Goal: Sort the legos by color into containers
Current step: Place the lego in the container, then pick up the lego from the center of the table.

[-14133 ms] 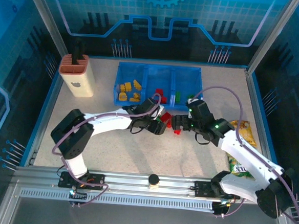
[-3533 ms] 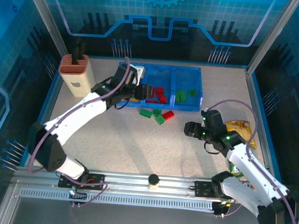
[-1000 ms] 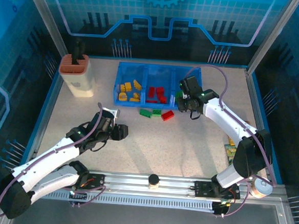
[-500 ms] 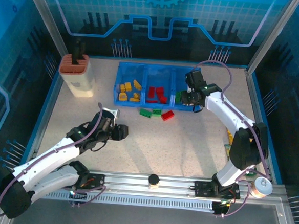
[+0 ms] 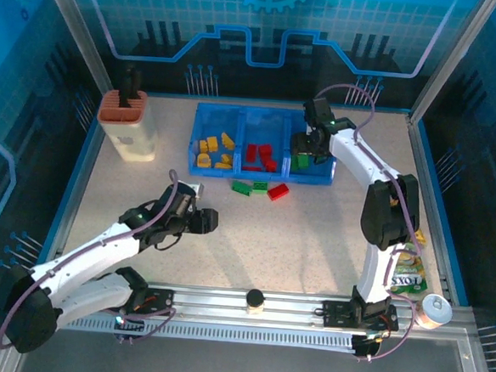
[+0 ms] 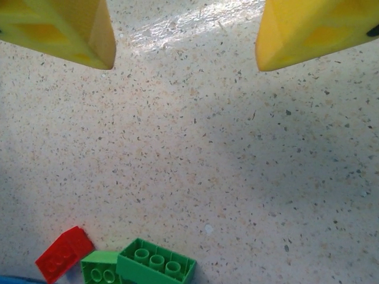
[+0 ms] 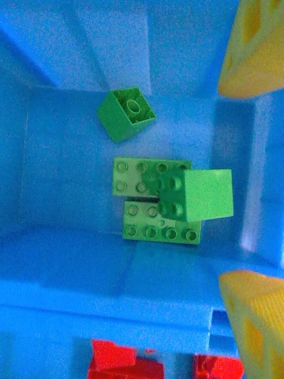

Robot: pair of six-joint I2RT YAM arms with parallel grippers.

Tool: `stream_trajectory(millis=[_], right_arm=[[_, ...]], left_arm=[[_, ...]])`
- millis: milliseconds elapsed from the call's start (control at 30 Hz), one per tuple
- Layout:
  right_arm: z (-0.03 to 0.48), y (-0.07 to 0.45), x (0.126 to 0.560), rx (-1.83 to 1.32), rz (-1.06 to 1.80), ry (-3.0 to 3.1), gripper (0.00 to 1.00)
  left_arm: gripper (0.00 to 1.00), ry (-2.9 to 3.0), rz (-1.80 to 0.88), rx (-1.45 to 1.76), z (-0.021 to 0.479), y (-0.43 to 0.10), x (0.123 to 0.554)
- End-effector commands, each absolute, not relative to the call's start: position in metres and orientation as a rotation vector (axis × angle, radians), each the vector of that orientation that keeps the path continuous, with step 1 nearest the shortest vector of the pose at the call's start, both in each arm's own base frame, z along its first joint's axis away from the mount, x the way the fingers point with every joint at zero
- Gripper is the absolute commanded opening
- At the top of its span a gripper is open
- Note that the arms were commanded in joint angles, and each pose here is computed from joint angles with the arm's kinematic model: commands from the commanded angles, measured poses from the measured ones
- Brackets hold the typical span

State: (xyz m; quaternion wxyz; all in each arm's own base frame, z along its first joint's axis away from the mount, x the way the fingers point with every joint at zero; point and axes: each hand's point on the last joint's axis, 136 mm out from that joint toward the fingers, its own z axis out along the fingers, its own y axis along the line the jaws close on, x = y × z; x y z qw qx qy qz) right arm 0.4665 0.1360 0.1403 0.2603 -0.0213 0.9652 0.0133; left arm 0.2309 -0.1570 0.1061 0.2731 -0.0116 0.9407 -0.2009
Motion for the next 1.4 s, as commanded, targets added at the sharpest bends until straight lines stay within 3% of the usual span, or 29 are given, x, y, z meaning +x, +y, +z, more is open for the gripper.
stream_trajectory(millis=[0,233,633,1000,1367], right_arm=[[0.175,0.137,0.452,-0.056,0.066,2.558,0.86],[0.209,0.142,0.404,-0.060,0.173,2.453,0.90],[0.199,0.108,0.332,0.002,0.210,2.415,0.96],[0.183,0.095,0.315,0.067,0.253,2.413,0.97],[0.179,0.092,0.308,0.087,0.268,2.412,0.96]], left_arm=[[0.72,2.510,-0.609,-0.016,0.116,-0.175,0.242],[0.84,2.550,-0.489,0.161,0.111,-0.199,0.284],[0.87,2.718,-0.112,0.359,0.060,-0.218,0.357],[0.90,2.760,0.026,0.468,0.037,-0.220,0.378],[0.85,2.782,-0.040,0.466,0.026,-0.233,0.387]])
